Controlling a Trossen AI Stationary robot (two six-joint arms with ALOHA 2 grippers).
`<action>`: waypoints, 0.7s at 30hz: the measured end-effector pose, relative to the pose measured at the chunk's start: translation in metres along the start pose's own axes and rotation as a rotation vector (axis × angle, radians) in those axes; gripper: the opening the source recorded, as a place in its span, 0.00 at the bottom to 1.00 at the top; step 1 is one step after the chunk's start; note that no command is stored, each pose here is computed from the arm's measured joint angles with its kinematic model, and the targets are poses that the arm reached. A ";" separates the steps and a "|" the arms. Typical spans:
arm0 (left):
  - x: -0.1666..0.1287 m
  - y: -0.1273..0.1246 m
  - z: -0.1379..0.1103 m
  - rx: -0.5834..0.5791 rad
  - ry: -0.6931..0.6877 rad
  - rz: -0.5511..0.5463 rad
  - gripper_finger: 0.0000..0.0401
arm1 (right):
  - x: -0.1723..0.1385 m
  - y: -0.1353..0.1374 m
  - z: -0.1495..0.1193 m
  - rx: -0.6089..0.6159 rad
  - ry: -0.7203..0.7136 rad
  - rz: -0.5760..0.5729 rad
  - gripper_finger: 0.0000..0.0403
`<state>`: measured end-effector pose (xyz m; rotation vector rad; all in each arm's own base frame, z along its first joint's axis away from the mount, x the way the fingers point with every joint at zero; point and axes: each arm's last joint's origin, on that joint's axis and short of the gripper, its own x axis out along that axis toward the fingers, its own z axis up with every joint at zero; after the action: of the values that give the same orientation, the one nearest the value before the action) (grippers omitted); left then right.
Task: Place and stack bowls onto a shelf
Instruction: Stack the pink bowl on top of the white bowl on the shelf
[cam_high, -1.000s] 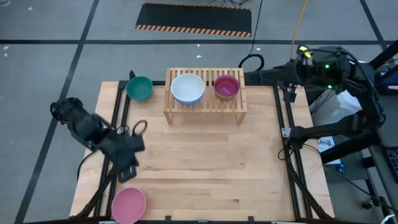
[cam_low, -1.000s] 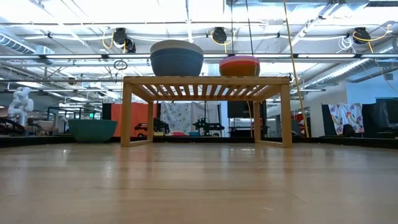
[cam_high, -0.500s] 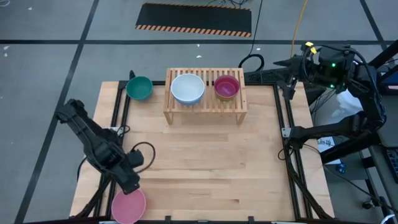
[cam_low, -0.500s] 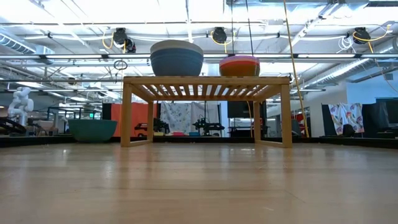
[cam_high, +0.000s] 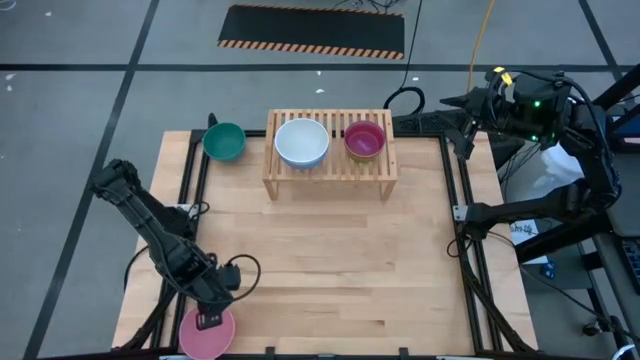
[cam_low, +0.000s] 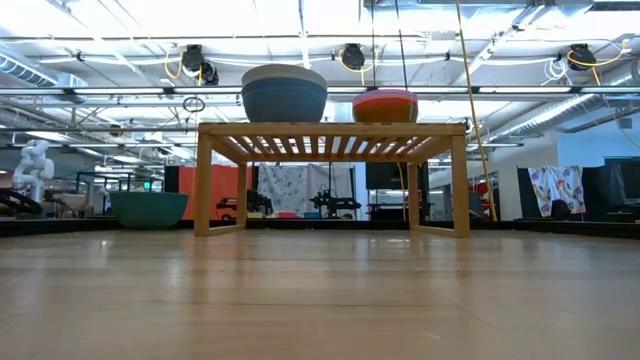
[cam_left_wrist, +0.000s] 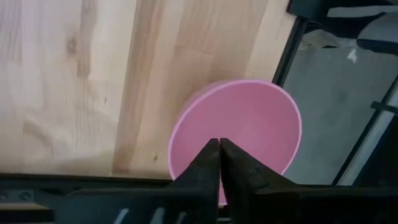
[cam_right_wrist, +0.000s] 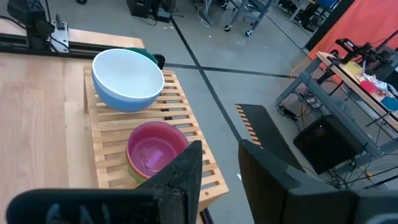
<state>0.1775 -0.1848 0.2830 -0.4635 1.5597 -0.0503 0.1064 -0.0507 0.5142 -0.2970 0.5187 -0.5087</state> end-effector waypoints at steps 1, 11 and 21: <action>0.000 0.000 0.000 0.009 0.000 0.000 0.02 | 0.000 0.000 0.000 0.000 0.000 0.000 0.25; 0.000 0.004 -0.003 -0.009 0.026 0.045 0.09 | 0.000 0.000 0.000 0.000 0.000 0.000 0.25; 0.023 0.005 -0.008 0.011 0.026 0.021 0.16 | 0.000 0.000 0.000 0.027 0.001 0.000 0.25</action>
<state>0.1695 -0.1893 0.2604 -0.4398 1.5891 -0.0487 0.1064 -0.0507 0.5141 -0.2713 0.5121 -0.5152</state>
